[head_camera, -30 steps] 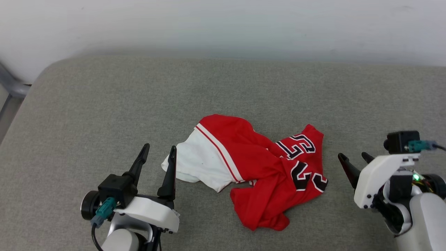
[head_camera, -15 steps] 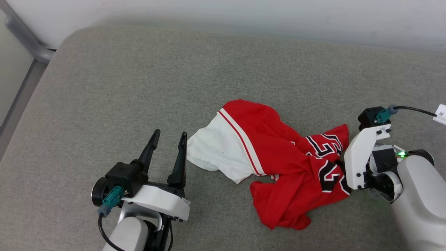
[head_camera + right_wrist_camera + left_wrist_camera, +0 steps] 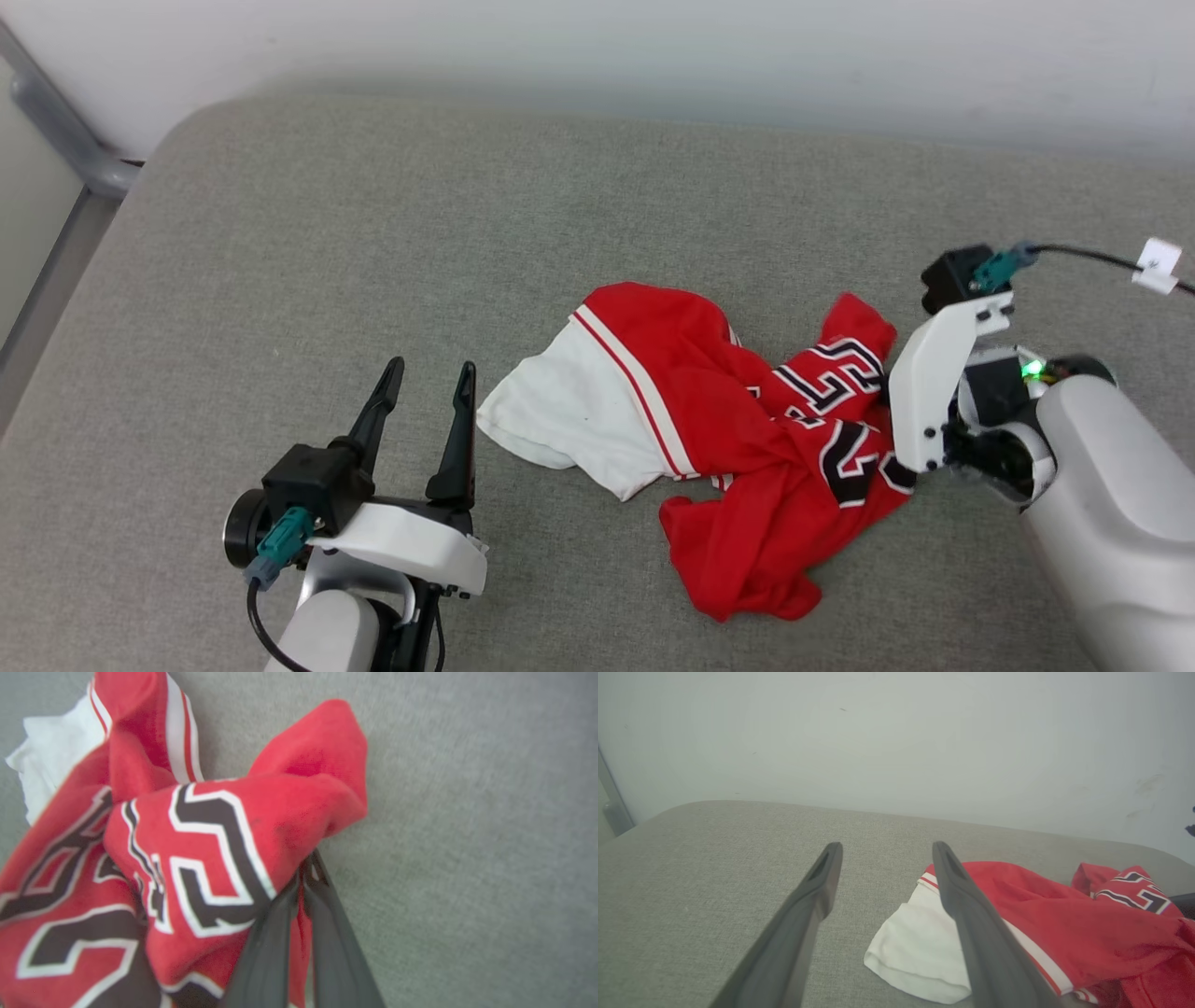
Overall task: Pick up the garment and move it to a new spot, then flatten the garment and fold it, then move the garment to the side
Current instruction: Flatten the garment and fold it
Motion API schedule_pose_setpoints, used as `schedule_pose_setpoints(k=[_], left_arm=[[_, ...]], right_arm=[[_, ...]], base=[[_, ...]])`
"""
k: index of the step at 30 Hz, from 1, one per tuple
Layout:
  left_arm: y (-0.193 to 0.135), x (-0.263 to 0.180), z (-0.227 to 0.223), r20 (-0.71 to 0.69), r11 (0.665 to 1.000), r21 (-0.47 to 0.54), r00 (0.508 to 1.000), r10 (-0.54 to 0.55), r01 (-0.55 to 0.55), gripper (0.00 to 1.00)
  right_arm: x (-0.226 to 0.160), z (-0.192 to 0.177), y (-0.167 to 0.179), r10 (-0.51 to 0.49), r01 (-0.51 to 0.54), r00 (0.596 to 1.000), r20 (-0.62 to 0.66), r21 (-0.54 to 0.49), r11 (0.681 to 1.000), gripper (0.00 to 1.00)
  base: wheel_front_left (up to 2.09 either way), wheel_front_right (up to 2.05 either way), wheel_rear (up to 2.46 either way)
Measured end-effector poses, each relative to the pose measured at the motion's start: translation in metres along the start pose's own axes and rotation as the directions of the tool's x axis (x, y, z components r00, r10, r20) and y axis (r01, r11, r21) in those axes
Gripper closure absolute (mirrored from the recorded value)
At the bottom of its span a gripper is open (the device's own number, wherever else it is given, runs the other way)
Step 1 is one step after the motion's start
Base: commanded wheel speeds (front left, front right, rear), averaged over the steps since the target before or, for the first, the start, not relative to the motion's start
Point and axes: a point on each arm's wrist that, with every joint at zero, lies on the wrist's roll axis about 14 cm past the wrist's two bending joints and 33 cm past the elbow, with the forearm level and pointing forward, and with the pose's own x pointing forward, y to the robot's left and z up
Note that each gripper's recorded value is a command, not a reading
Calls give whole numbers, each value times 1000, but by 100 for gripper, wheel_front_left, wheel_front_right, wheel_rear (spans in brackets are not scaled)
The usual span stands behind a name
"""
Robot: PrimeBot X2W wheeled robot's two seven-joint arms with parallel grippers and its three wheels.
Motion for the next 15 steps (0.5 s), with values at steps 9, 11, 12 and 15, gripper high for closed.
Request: schedule_pose_setpoints(k=[9,11,12,15], left_arm=[[-12,-11,5,12,999,-7,999,-34,34,0],[-16,-14,6,14,999,-9,999,-44,44,0],[-18,-16,6,15,999,-10,999,-49,49,0],[-23,-21,8,19,998,-10,998,-63,63,0]], right_arm=[[-85,70,-10,-50,97,929,366,-112,989,100],[-103,60,-17,-82,129,917,390,-96,987,100],[-111,51,-21,-100,144,913,395,-82,986,100],[-128,10,-32,-162,178,919,360,-13,984,100]], base=[[0,0,0],[0,0,0],[0,0,0],[0,0,0]])
